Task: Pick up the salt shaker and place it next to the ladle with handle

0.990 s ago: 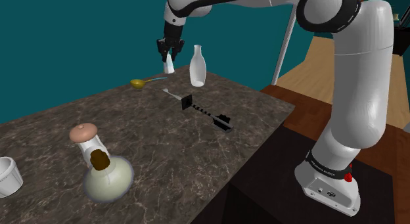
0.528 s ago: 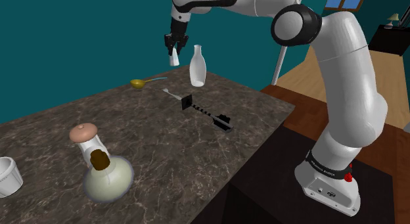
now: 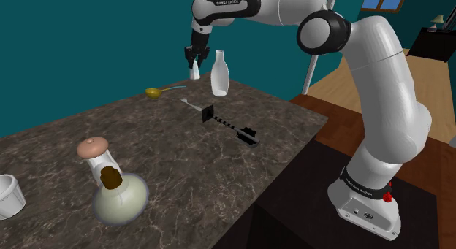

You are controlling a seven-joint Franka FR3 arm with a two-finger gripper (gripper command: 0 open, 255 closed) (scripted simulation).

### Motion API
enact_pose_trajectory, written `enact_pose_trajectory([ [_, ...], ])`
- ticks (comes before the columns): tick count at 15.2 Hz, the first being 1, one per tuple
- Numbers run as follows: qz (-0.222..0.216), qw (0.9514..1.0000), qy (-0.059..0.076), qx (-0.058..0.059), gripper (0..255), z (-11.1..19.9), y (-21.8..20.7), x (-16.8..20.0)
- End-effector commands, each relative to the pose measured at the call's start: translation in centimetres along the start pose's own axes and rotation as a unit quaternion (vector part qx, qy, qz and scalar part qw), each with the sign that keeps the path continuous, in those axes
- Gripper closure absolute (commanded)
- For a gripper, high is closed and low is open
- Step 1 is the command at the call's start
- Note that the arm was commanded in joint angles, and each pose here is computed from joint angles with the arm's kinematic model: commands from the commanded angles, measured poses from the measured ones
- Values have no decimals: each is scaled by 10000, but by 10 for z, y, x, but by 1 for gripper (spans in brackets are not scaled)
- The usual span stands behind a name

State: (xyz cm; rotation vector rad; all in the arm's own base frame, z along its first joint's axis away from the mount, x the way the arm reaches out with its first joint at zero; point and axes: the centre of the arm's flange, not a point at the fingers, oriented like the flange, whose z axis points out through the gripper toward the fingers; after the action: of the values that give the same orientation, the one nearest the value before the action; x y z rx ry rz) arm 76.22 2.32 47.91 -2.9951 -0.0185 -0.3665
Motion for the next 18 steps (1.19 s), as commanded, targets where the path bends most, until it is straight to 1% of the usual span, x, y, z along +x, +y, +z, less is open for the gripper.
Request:
enact_pose_trajectory([
  [1,0,10000,4,0,255,10,1,-3],
  [18,0,10000,4,0,255,96,12,-25],
])
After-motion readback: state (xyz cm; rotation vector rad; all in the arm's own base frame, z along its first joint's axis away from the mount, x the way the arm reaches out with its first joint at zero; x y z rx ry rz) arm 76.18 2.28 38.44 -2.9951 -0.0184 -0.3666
